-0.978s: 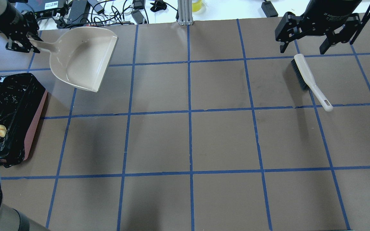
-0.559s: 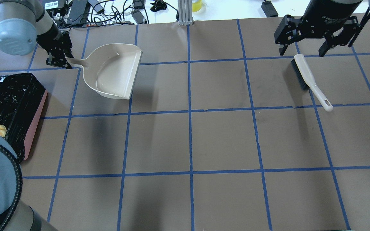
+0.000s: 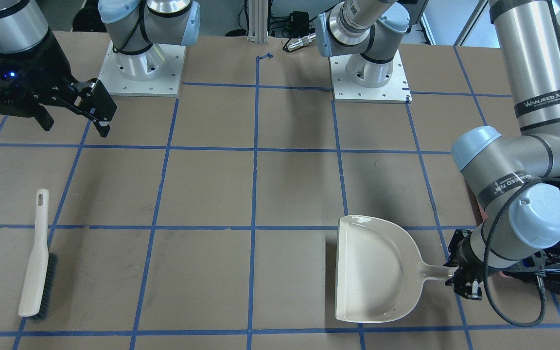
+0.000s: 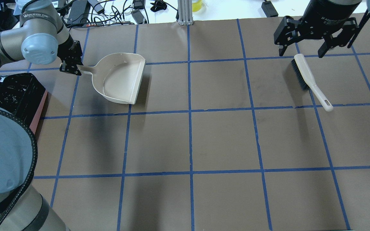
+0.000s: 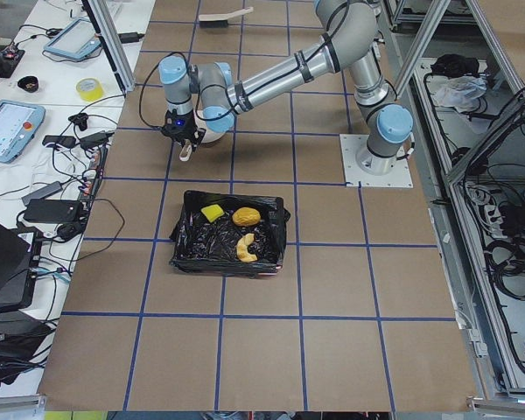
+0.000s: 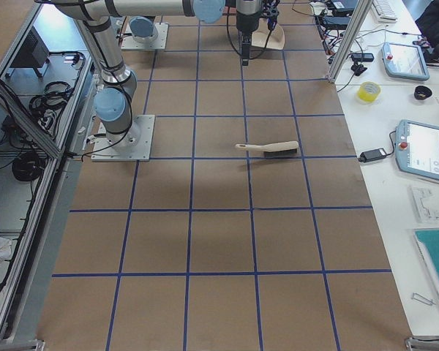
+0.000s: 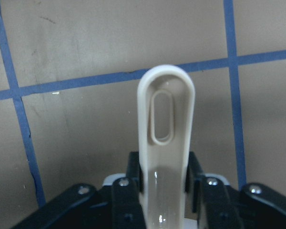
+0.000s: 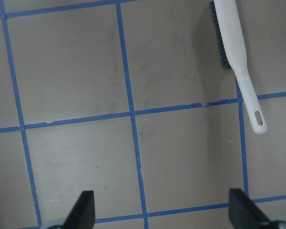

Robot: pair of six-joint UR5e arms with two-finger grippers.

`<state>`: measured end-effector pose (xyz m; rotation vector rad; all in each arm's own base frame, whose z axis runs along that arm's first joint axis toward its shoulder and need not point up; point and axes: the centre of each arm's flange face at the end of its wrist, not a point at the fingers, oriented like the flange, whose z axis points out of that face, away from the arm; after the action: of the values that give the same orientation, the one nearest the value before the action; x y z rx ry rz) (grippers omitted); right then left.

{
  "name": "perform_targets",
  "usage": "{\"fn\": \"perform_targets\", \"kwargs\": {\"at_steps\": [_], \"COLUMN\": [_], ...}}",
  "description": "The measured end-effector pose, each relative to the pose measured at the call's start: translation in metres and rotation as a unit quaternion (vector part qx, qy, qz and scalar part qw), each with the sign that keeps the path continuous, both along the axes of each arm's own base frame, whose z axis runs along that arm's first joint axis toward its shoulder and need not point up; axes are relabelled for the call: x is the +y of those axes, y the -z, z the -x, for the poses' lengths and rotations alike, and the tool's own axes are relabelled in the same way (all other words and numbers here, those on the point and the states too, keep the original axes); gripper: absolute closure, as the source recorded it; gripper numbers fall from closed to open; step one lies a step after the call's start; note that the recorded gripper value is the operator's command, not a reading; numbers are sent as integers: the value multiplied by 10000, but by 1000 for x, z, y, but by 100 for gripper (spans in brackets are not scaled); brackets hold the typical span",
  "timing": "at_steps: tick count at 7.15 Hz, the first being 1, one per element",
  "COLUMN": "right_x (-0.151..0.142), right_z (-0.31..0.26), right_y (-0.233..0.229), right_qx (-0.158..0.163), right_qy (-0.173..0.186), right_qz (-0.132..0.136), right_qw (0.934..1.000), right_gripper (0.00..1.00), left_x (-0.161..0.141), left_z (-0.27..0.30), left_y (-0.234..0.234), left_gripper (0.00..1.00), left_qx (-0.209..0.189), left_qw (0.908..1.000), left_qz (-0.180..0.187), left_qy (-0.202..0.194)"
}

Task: Sweep and dump trash into bin
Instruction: 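Lower the dustpan and open the left gripper to release it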

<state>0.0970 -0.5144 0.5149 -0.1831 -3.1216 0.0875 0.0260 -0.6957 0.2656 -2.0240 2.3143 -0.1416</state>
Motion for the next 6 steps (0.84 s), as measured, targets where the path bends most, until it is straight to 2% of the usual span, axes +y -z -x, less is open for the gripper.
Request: {"fn": "perform_targets", "kwargs": {"at_steps": [1,5,6], "right_x": [0,1,2], "right_z": [0,0,0], "right_y": [0,5,6], "right_qx": [-2,3,5], "right_qy": [-5,-5,-6], "right_qz": [-4,-39,-52], "right_qw": [10000,10000,10000], "right_gripper": [0,0,0], "left_x": [-1,-2,-4], "left_z": [-2,-2,-2], "left_y": [6,13,17], "left_gripper": [81,68,67], "left_qx": [-66,-79,-81], "left_qw": [10000,9999,10000], "left_qz": [-34,-69,-42], "left_qy": [0,-10,-16]}}
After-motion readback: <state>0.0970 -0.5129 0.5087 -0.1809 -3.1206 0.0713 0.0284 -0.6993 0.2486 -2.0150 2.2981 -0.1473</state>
